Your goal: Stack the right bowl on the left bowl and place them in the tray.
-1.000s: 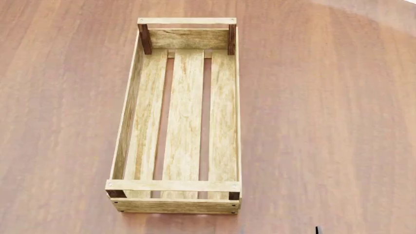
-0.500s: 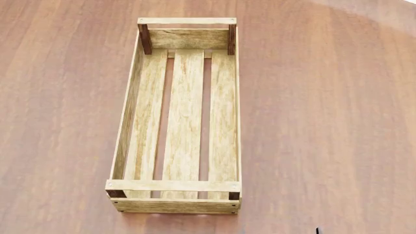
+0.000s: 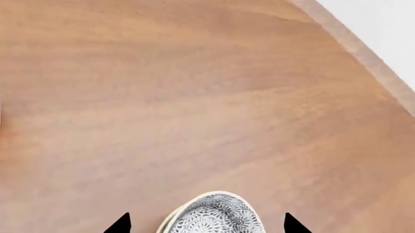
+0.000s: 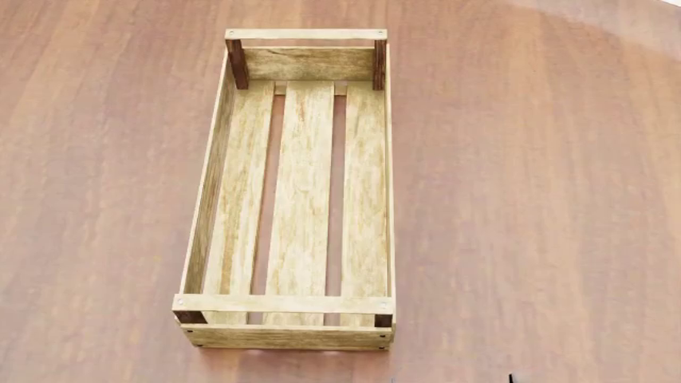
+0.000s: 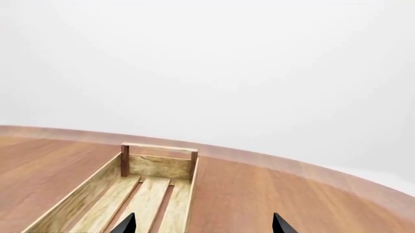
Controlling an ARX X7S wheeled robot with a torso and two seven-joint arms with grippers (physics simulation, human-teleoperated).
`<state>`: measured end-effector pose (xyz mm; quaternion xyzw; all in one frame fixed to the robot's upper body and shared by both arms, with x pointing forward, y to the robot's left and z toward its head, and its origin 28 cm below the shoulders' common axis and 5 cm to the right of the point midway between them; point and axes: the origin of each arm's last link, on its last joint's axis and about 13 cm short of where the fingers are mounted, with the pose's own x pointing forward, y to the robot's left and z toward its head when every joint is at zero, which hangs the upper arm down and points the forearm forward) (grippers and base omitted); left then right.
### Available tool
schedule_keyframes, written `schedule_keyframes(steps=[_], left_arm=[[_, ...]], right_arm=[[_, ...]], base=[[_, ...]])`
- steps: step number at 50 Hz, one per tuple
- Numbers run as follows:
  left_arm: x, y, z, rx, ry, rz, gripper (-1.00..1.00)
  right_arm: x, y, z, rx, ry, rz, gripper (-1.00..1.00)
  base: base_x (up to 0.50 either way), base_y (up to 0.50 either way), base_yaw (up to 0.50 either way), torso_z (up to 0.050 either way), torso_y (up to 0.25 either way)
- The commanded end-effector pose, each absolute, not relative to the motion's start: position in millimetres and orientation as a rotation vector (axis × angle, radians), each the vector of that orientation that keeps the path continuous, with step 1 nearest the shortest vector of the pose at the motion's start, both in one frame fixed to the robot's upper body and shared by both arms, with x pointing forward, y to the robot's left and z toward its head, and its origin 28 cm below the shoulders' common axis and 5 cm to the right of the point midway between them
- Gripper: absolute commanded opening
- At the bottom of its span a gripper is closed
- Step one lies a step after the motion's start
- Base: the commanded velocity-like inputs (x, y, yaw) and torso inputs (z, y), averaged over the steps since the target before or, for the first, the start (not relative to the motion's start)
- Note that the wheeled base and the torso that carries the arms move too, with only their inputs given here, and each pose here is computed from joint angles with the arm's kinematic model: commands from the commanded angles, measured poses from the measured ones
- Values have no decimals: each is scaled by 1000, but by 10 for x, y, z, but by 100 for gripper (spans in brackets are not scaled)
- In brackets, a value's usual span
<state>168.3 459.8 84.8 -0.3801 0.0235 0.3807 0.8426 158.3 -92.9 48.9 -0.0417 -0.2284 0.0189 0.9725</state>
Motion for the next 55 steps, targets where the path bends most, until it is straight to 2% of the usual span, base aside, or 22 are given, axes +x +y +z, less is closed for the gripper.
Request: schedule_keyframes(steps=[1, 7, 26, 34, 55], left_arm=[[1537, 4628, 848, -890, -68, 747, 100], [1491, 4675, 819, -967, -123, 737, 100], [1396, 4729, 700, -926, -101, 796, 100], [1450, 4667, 579, -867, 13, 788, 100], [1542, 4603, 472, -851, 112, 771, 100]], right_arm=[[1593, -905, 502, -105, -474, 51, 100], [1586, -901, 505, -109, -474, 54, 100], [1572, -889, 491, -111, -471, 58, 100], [1570, -886, 473, -109, -466, 59, 100], [1565, -889, 434, -123, -452, 59, 100]], base=[[0, 0, 0, 0, 0], [0, 0, 0, 0, 0], [0, 0, 0, 0, 0], [0, 0, 0, 0, 0], [0, 0, 0, 0, 0]])
